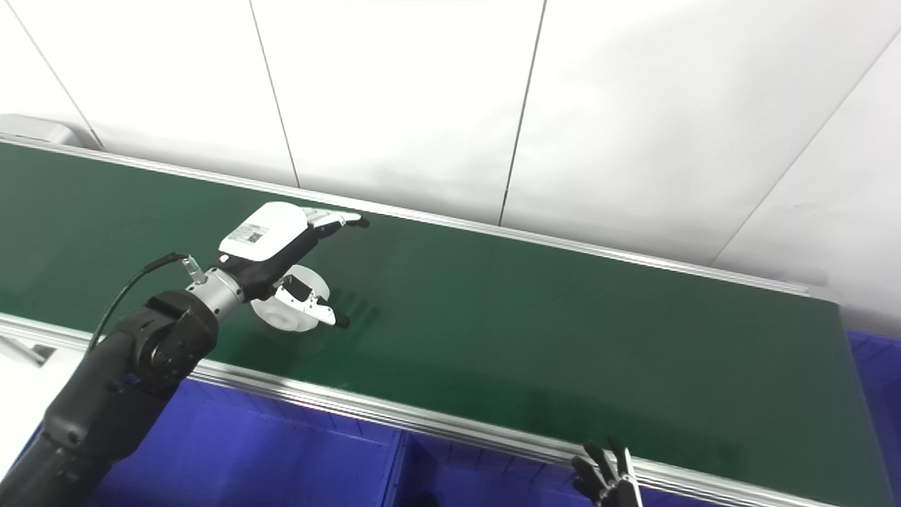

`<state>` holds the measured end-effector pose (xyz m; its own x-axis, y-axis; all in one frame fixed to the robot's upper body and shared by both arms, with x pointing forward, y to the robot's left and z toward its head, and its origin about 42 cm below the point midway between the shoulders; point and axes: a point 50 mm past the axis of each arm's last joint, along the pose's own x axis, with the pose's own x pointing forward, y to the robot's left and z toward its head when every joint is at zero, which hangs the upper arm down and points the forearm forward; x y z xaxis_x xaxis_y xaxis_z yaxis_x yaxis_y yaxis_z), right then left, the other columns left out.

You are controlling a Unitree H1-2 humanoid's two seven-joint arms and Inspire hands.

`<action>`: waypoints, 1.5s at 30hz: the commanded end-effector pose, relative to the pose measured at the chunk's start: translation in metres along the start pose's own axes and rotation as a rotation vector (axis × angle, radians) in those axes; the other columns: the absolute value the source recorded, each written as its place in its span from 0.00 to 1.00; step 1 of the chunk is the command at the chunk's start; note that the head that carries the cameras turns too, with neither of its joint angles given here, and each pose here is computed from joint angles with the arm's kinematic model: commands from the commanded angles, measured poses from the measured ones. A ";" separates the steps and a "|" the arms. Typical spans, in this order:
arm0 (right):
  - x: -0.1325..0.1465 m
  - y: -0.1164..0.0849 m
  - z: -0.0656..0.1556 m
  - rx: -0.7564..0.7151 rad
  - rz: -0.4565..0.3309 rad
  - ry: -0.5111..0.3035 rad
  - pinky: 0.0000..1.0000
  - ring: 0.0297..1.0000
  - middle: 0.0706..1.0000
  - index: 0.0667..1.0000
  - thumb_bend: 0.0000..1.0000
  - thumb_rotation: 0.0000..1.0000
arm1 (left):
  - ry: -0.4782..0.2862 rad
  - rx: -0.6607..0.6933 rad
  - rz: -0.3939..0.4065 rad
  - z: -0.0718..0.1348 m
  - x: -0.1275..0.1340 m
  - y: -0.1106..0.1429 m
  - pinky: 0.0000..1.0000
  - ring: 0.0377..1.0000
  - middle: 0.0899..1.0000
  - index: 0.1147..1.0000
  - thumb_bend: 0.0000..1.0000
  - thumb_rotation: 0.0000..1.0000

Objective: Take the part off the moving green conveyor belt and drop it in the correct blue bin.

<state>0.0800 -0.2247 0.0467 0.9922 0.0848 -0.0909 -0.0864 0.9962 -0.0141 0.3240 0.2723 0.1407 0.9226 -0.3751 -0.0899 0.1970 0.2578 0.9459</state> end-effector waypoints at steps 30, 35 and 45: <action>-0.003 0.005 0.016 0.021 -0.005 -0.046 0.82 0.83 0.89 0.98 0.98 1.00 | -0.085 0.152 -0.056 -0.012 0.013 0.019 0.54 0.56 0.58 0.59 0.96 0.22; -0.003 0.006 0.016 0.025 -0.005 -0.048 0.83 0.82 0.89 0.98 0.97 1.00 | -0.112 0.081 -0.015 -0.006 0.014 0.017 0.48 0.46 0.45 0.44 0.57 0.05; -0.004 0.007 0.017 0.025 -0.009 -0.046 0.82 0.82 0.88 0.97 0.97 1.00 | -0.120 -0.155 0.074 0.003 0.006 0.000 0.36 0.39 0.43 0.42 0.52 0.00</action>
<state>0.0773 -0.2194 0.0554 0.9944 0.0795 -0.0692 -0.0797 0.9968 -0.0006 0.3258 0.2634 0.1272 0.8848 -0.4620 -0.0604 0.2566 0.3750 0.8908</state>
